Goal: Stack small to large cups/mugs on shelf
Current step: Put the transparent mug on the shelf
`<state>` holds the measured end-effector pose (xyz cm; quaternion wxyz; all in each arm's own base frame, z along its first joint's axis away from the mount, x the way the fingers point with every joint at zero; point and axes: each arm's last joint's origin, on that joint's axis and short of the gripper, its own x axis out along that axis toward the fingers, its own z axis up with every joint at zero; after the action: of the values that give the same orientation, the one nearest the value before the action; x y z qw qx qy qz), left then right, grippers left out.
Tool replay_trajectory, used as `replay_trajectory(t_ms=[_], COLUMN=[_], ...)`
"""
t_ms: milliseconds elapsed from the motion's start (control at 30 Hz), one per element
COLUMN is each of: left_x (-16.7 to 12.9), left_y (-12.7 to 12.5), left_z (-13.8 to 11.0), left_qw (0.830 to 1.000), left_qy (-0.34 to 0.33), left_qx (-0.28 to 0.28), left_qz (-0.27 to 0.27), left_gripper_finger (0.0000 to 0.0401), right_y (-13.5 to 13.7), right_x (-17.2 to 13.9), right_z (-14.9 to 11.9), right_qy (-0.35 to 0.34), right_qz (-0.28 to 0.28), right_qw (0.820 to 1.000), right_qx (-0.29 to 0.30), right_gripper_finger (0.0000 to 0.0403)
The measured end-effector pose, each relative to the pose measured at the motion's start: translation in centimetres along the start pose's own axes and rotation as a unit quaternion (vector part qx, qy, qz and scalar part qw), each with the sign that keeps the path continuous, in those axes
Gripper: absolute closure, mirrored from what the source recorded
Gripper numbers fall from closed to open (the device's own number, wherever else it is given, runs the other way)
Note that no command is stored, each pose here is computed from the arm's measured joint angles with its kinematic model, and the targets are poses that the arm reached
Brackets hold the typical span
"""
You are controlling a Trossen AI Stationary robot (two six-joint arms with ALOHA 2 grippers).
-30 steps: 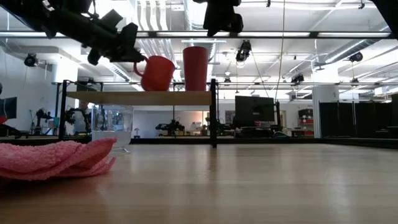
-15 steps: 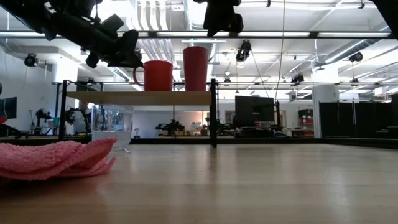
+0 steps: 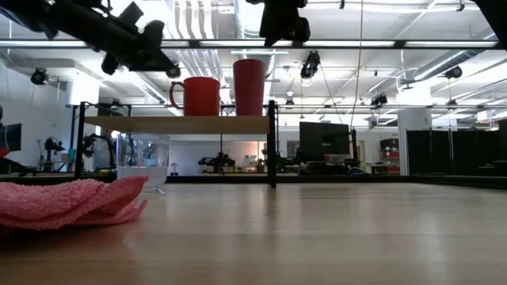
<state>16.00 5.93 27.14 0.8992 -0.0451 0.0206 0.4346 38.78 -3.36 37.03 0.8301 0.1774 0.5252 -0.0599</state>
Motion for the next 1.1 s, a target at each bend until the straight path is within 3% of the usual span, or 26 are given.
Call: replay_trajectory(t_ms=[100,233,400,633,867,1100], left_x=[-1.1,-2.5,-3.8,-4.6,-3.5,-2.1], left_y=[0.4,0.9,1.2,0.3,-0.6,-1.9], left_z=[1.0,1.1,0.1,-1.6,-2.9,-4.9], left_qw=[0.999,0.988,0.957,0.899,0.890,0.865], left_qy=[0.016,0.091,0.215,0.319,0.367,0.438], left_qx=[-0.008,-0.063,-0.094,-0.026,-0.032,-0.029], left_qz=[-0.044,-0.111,-0.173,-0.298,-0.270,-0.244], left_gripper_finger=[0.0311,0.0310,0.0310,0.0310,0.0310,0.0310], right_y=[0.0,0.1,0.1,0.1,0.1,0.1], right_x=[0.0,0.0,0.0,0.0,0.0,0.0], right_z=[0.0,0.0,0.0,0.0,0.0,0.0], right_qy=[0.001,0.001,0.001,0.001,0.001,0.001], right_qz=[0.000,0.000,0.000,0.000,0.000,0.000], right_qw=[1.000,1.000,1.000,1.000,1.000,1.000], right_qx=[0.000,-0.001,-0.001,-0.024,-0.024,-0.023], right_gripper_finger=[0.0306,0.0311,0.0314,0.0313,0.0316,0.0315])
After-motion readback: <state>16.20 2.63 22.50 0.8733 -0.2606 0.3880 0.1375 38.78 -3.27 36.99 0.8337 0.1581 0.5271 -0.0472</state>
